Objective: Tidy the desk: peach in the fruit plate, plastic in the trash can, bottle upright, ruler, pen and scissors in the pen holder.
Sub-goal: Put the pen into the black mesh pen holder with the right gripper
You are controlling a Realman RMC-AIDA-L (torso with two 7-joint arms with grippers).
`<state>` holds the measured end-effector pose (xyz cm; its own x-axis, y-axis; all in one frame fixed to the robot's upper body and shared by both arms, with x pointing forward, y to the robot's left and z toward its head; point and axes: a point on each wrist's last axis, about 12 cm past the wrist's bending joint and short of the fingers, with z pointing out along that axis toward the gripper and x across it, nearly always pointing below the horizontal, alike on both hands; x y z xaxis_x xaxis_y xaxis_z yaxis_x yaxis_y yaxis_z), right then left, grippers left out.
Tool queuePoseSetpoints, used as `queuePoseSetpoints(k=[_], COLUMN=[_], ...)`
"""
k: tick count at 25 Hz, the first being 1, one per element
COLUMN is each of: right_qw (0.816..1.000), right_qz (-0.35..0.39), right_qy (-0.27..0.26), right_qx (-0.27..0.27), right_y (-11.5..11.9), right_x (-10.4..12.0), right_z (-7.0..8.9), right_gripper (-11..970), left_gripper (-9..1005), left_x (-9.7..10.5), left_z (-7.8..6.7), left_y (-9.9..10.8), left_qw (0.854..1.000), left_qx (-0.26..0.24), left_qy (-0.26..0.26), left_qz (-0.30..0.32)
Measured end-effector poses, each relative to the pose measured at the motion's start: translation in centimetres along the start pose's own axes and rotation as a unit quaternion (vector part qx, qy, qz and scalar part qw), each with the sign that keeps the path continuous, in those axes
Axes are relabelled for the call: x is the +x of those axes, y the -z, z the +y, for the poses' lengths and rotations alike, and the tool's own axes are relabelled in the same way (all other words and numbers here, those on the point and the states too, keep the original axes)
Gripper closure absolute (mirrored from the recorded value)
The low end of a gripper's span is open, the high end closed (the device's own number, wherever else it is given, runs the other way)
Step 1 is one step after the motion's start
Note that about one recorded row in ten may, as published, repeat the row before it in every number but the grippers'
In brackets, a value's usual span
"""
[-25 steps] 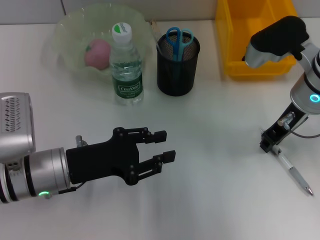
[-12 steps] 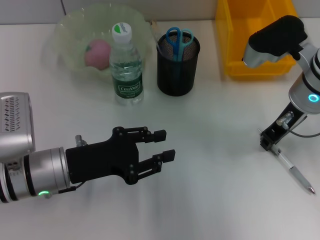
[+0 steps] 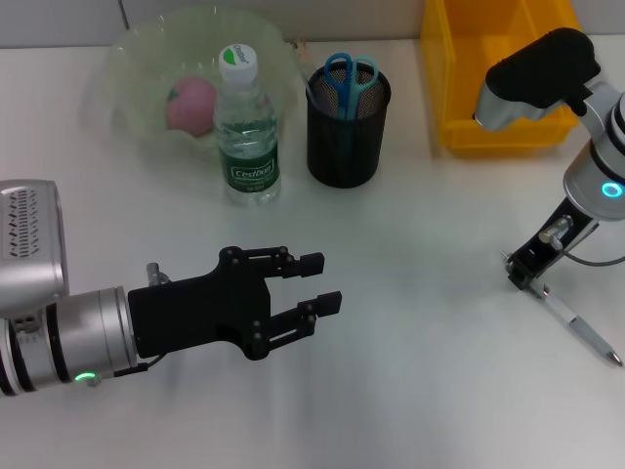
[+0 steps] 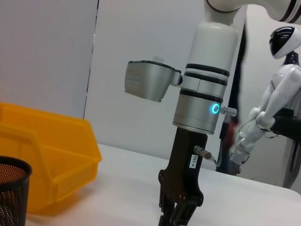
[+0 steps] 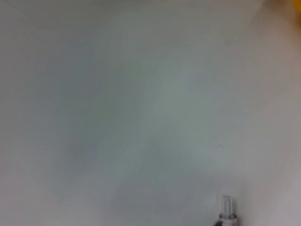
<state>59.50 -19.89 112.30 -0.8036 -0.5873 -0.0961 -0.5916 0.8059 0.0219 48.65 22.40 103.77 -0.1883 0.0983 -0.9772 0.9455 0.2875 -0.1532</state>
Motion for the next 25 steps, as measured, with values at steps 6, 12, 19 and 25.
queuePoseSetpoints(k=[6,12,19,25], right_qw=[1.0,0.999,0.983,0.931], right_qz=[-0.007,-0.053,-0.177,-0.347], right_qy=[0.001,-0.003,-0.002,-0.012], right_qx=[0.0,-0.004,-0.039,-0.109], right_y=[0.1,1.1,4.6,8.0], right_x=[-0.1,-0.1,0.4,1.6], right_z=[0.0,-0.1,-0.1,-1.5], right_gripper=[791,788,784,781], left_gripper=[539,540,541,540], left_x=[0.0,0.0,-0.2,-0.4], left_z=[0.0,0.0,0.2,0.4], left_y=[0.0,0.1,-0.1,0.0], left_qw=[1.0,1.0,1.0,1.0], left_qx=[-0.001,-0.002,-0.002,-0.009], left_qy=[0.0,0.0,-0.002,-0.003], left_qz=[0.0,-0.002,-0.003,-0.013])
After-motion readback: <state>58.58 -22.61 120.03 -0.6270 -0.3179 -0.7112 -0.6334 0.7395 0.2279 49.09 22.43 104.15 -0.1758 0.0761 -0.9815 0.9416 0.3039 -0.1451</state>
